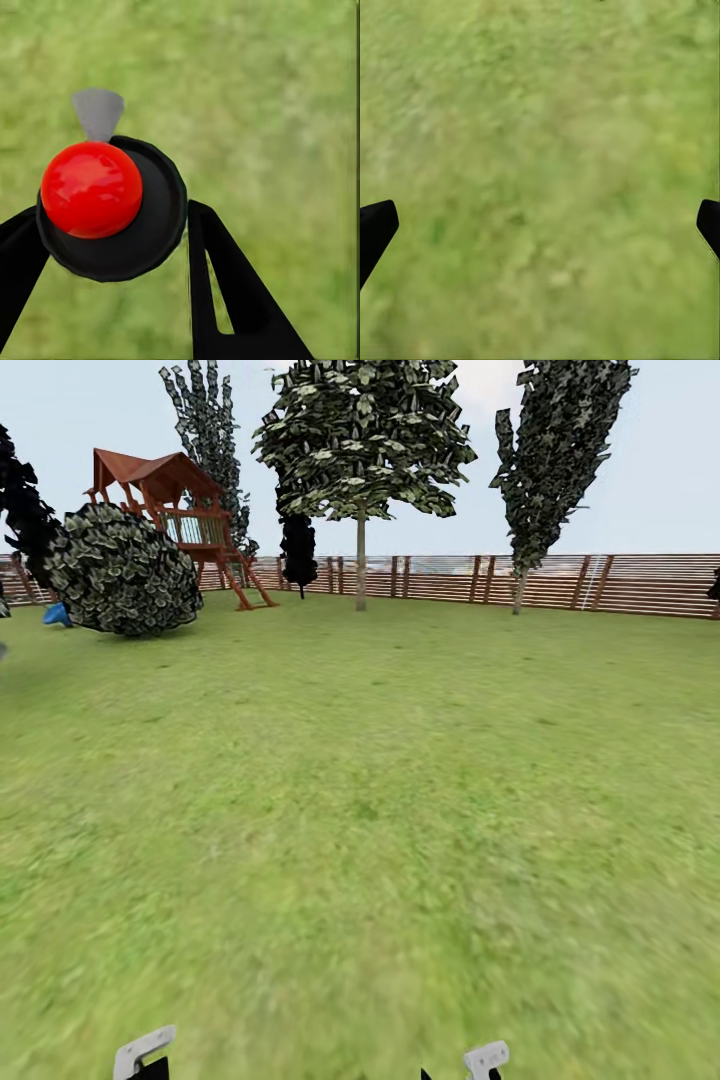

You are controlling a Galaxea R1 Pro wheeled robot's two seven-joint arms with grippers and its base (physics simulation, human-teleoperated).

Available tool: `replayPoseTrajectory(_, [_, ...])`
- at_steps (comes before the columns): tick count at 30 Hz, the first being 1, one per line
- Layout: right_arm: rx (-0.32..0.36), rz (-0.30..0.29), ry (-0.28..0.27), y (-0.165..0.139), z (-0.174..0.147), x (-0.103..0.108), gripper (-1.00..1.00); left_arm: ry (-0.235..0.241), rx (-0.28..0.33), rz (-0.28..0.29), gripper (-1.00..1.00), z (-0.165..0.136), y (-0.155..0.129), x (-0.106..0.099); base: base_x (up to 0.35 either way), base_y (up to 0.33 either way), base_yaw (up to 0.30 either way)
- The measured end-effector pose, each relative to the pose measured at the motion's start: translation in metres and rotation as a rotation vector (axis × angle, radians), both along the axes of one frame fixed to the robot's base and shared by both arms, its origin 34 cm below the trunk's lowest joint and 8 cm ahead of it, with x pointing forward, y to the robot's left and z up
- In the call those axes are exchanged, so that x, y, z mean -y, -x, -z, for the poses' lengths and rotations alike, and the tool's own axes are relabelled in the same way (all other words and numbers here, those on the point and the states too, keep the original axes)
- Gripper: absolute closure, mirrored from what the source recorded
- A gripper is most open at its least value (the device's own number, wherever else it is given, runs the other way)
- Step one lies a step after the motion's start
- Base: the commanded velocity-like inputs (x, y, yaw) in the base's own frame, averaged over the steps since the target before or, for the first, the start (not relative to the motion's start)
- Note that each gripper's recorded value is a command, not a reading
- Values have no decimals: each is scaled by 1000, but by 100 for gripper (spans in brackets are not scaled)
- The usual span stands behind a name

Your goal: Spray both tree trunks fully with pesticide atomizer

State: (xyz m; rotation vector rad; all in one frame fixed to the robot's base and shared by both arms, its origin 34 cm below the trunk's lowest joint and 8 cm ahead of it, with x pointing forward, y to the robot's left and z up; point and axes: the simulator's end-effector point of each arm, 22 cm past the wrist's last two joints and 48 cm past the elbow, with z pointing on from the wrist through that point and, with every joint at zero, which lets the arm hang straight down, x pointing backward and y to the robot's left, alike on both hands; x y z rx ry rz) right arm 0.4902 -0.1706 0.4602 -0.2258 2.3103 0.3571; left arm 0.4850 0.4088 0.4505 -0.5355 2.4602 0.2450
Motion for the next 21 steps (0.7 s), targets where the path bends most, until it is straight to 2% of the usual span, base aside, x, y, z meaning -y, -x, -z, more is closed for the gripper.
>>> replayPoseTrajectory(21, [2,2,-1,-1,-1,0,-100,5,9,5,100,-1,-4,6,335,0,0])
